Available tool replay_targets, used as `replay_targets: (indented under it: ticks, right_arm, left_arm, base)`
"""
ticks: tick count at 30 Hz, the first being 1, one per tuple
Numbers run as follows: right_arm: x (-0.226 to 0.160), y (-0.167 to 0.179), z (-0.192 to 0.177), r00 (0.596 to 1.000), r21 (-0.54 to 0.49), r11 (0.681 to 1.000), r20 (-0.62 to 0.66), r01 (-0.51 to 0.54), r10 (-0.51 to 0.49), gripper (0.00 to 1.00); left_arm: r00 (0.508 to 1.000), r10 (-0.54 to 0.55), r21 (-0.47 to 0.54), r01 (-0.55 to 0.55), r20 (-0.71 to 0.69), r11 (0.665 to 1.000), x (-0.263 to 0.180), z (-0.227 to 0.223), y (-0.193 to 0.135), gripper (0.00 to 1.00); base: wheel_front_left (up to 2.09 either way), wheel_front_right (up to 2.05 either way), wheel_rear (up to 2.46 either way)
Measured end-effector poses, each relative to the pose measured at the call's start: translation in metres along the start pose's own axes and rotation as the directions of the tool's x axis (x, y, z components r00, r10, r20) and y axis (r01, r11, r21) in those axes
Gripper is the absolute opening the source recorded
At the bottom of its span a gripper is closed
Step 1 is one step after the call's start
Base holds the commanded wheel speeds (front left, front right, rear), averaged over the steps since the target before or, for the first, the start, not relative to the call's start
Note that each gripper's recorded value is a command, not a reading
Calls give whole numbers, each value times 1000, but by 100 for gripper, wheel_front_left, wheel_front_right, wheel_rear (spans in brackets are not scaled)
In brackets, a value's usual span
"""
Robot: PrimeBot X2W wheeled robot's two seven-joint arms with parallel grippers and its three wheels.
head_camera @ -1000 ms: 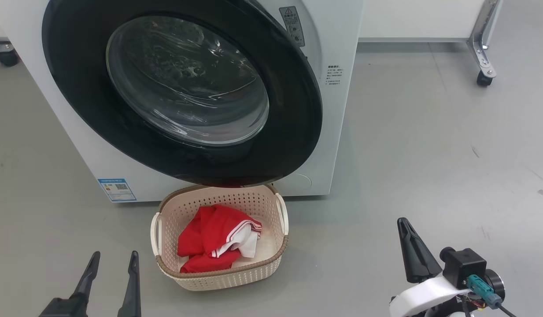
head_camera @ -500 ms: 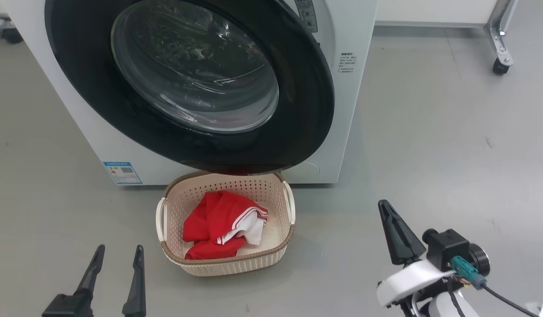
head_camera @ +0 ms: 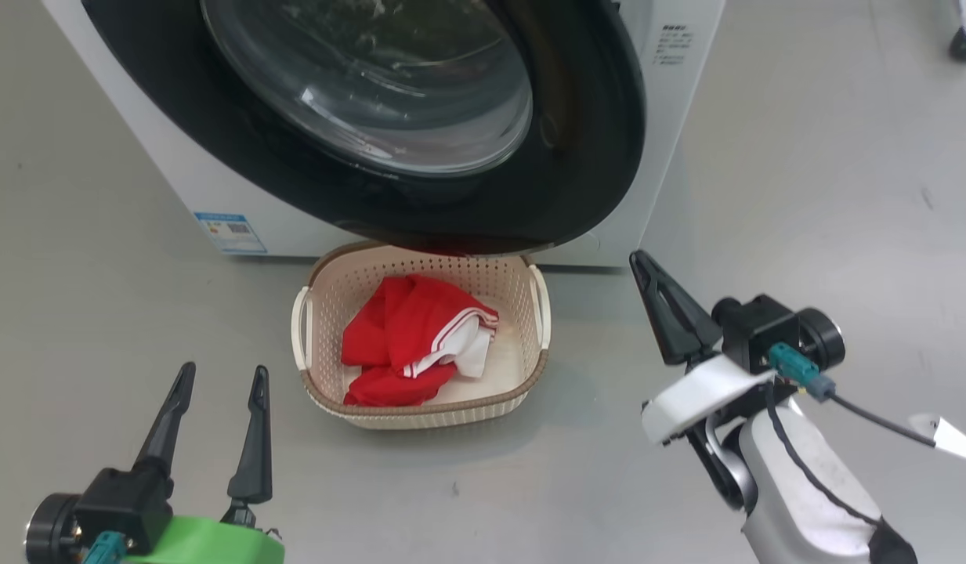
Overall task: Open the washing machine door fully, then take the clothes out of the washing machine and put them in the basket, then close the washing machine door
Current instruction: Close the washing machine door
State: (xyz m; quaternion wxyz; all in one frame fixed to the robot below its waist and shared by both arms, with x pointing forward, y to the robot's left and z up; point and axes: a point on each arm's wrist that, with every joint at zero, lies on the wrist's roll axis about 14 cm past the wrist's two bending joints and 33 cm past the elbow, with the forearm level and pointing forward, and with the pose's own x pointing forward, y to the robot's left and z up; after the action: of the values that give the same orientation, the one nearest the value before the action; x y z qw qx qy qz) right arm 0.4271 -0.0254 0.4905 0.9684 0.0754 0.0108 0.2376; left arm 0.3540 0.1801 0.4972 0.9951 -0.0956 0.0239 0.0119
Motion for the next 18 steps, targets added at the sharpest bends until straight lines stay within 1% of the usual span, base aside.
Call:
replay_targets:
  ticks: [7, 8, 11, 18]
  right_arm:
    - [40, -4, -6, 999, -21, 999, -20, -35, 35, 0]
    - [53, -6, -5, 999, -23, 999, -16, -43, 42, 0]
    - [71, -9, -5, 999, -30, 998, -13, -51, 51, 0]
    - [101, -9, -21, 996, -21, 997, -43, -76, 75, 0]
  left_arm:
    - [1000, 14, -7, -14, 9, 1000, 15, -1, 3, 100]
    - [1000, 21, -8, -21, 10, 1000, 19, -2, 5, 100]
    - [999, 40, -8, -40, 18, 999, 24, -2, 10, 100]
    - [996, 87, -1, -87, 2, 996, 30, -12, 25, 100]
  base:
    - [0, 0, 0]
    - [0, 0, 0]
    - [0, 0, 0]
    - [0, 0, 0]
